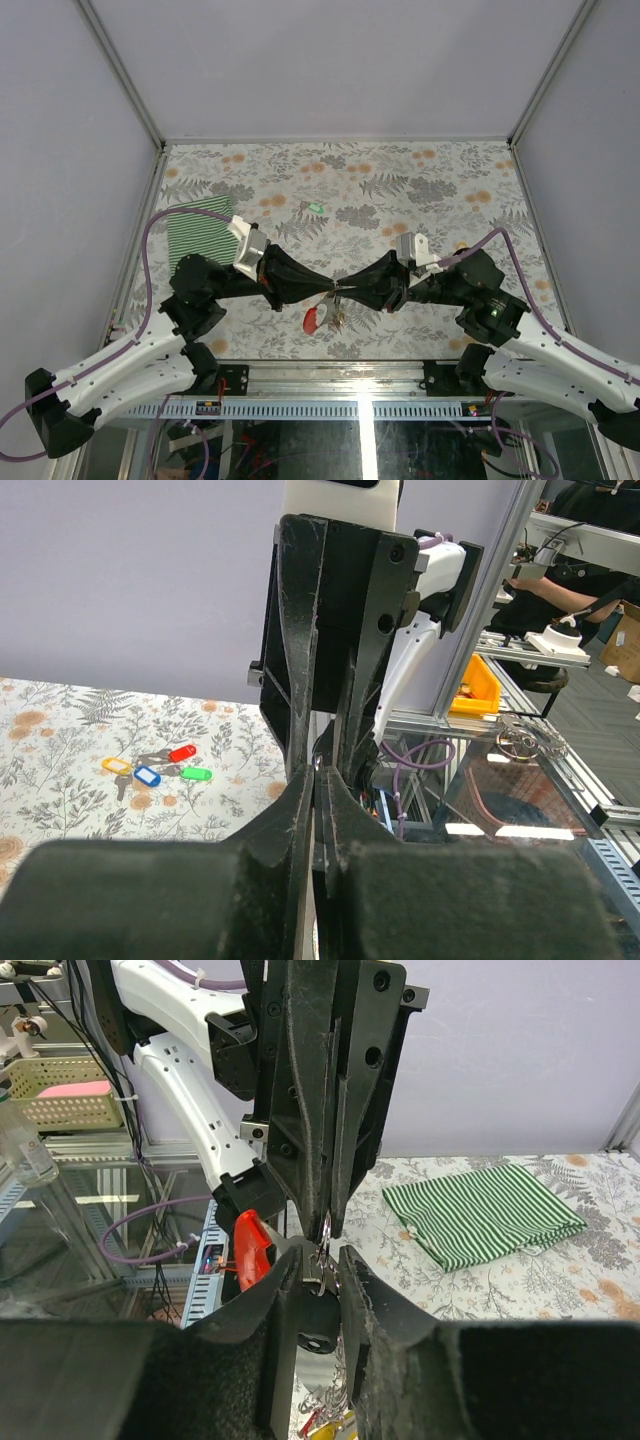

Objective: Put the keys on the keyring

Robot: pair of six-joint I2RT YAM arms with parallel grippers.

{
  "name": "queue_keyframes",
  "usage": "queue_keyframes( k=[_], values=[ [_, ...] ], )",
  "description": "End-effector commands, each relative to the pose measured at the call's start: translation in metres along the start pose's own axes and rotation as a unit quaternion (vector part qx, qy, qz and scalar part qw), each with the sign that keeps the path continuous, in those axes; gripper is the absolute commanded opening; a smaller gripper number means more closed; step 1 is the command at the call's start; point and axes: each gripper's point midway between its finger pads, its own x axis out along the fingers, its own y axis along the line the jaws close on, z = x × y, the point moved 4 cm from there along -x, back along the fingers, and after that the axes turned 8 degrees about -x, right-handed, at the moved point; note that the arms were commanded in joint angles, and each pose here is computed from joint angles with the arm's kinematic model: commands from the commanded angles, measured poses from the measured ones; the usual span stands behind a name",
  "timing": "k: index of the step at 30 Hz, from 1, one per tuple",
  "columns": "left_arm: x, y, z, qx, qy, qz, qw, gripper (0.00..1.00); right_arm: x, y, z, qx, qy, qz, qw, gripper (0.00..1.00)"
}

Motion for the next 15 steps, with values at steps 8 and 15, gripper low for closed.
queue_keyframes(
  k=[8,15],
  values=[
    [0.005,-0.005,0.023,0.031,-0.035,-0.005,0.999,0.00,-0.004,-0.003,0.032,-0.038,-0.038,-0.013,0.998,0.38],
    [0.005,-0.005,0.023,0.032,-0.036,-0.002,0.999,0.00,-0.009,-0.002,0.028,-0.040,-0.025,-0.021,0.999,0.38]
  ],
)
